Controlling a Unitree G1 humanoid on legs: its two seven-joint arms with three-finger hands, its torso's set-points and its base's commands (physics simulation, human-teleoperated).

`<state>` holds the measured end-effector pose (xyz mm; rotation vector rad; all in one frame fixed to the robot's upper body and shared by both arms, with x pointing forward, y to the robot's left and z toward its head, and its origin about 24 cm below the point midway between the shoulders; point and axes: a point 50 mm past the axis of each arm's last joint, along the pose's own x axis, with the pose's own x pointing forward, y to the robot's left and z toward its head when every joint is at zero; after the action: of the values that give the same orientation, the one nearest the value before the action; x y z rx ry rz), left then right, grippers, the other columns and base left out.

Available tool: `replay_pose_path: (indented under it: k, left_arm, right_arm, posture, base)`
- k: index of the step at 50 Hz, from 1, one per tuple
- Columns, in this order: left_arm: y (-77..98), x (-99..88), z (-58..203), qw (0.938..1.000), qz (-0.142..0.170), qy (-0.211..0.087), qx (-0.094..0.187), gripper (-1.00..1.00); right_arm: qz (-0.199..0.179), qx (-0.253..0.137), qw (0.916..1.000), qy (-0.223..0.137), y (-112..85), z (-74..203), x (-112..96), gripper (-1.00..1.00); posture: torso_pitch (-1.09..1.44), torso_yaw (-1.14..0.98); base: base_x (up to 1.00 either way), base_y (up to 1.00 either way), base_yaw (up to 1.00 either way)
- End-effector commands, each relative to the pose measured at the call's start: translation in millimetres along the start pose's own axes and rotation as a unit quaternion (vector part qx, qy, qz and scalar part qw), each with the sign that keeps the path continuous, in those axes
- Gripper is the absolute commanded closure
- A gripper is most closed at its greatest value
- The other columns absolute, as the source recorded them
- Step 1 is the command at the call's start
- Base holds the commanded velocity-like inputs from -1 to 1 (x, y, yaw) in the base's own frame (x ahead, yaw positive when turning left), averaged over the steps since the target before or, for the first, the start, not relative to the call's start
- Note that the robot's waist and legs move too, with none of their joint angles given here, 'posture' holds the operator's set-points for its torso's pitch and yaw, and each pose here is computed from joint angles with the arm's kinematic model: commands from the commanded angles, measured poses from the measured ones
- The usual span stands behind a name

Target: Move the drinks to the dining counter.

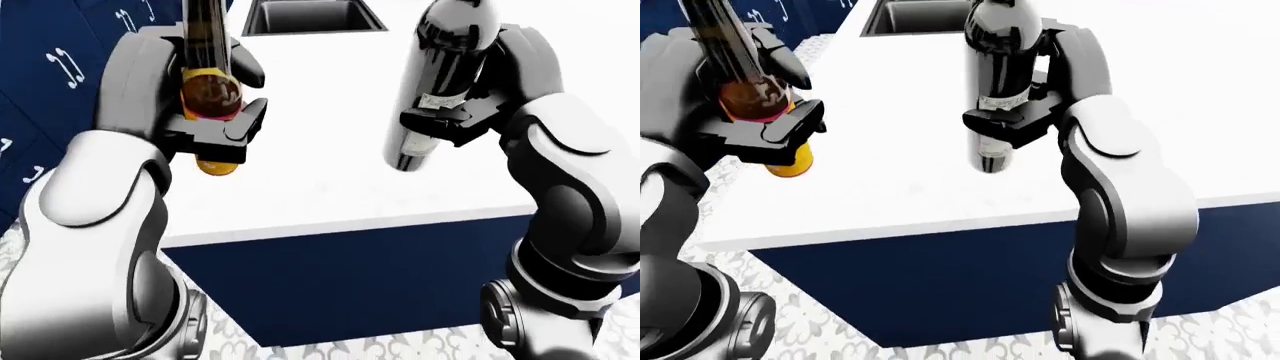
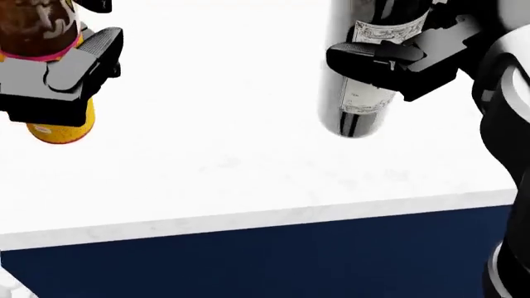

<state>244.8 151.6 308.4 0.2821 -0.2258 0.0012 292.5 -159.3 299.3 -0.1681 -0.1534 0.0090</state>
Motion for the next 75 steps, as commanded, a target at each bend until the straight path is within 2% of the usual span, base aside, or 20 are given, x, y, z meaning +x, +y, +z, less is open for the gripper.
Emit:
replay_pose_path:
  k: [1,12,21,36,45,52,64,75]
  left_arm:
    - [9.6,-7.2,19.5,0.9972,0.036,-0.065,0.003,1.0]
    - [1.9,-1.8,15.4,0.9974,0.031,-0.064,0.006,1.0]
    - [-13.0,3.7,10.2,0.9979,0.018,-0.061,0.013,1.0]
    - [-26.8,16.4,-1.8,0.9992,0.004,-0.039,-0.002,1.0]
    - [-26.1,28.6,-16.2,0.9996,0.016,-0.021,-0.007,1.0]
    - [-26.6,33.6,-25.1,0.9998,0.011,-0.006,-0.017,1.0]
    - [-28.5,40.1,-39.0,0.9997,0.013,0.005,-0.02,1.0]
    - [-28.0,49.8,-52.4,0.999,0.021,0.018,-0.035,1.0]
  right_arm:
    - [-0.001,0.001,0.9949,-0.101,-1.4,33.5,-10.5,1.0]
    - [0.004,0.0,0.9947,-0.103,3.6,34.3,-9.0,1.0]
    - [0.004,0.0,0.9944,-0.105,4.5,35.5,-9.2,1.0]
    - [0.004,0.0,0.9942,-0.107,3.4,39.1,-10.8,1.0]
    - [0.003,0.0,0.9944,-0.106,3.7,38.3,-10.2,1.0]
    - [0.003,0.001,0.9944,-0.106,4.3,37.6,-10.6,1.0]
    - [0.003,0.001,0.9943,-0.107,4.3,37.4,-10.2,1.0]
    - [0.004,0.002,0.9943,-0.106,4.8,36.6,-9.8,1.0]
  posture:
    - [0.0,0.0]
    - [0.0,0.0]
    - [0.0,0.0]
    - [0.0,0.0]
    - [0.0,0.0]
    - [0.0,0.0]
    - [0.0,0.0]
    - [0.0,0.0]
  base:
    - [0.0,0.0,0.0]
    - [0.0,0.0,0.0]
    - [0.0,0.0,0.0]
    - [0.0,0.0,0.0]
    - [0.0,0.0,0.0]
    - [0.0,0.0,0.0]
    - [0.0,0.0,0.0]
    - [0.0,0.0,0.0]
